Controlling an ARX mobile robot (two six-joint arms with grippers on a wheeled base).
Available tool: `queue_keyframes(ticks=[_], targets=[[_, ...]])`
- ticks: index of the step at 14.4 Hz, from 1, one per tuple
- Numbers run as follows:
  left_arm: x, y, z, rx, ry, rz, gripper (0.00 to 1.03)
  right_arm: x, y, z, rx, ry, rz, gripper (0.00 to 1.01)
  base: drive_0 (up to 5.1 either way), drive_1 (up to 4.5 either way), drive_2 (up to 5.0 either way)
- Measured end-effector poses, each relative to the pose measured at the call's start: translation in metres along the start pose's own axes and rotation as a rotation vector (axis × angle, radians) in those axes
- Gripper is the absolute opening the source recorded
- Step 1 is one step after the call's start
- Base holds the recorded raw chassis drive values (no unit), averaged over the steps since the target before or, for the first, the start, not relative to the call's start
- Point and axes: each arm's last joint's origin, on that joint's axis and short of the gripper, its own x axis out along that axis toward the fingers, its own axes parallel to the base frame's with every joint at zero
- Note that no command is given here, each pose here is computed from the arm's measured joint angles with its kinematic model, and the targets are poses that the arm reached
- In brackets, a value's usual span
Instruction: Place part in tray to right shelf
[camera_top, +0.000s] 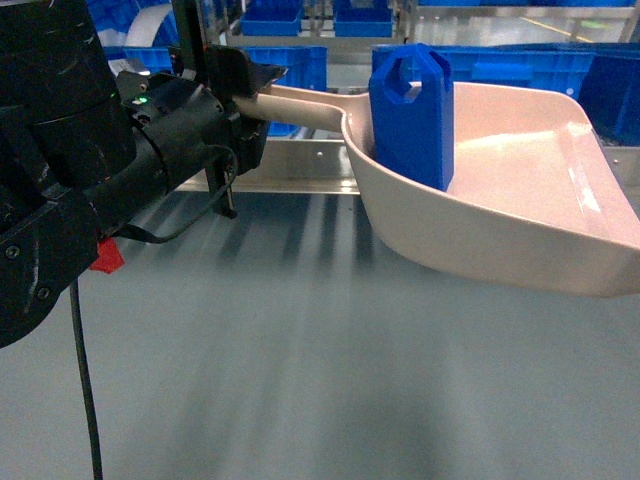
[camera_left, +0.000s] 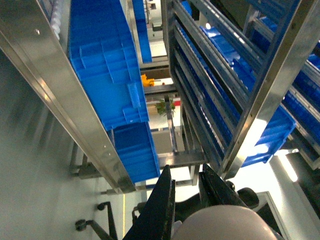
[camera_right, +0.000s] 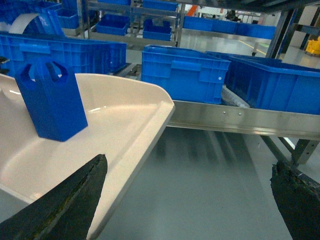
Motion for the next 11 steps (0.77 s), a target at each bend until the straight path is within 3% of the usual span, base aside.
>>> queue_keyframes(ticks=[4,11], targets=[[-0.0013,0.0004,0.0096,0.004,-0.037,0.001,0.12,-0.0001,0.0,0.0004,0.003,-0.003,0.001,0.98,-0.2,3.66,-4.2],[-0.0007,0.0,0.0046,0.001,-0.016,-0.003,0.12,0.0,0.0001,0.0001,0.001,-0.001,0.001,0.98,0.0,4.01,-4.0]])
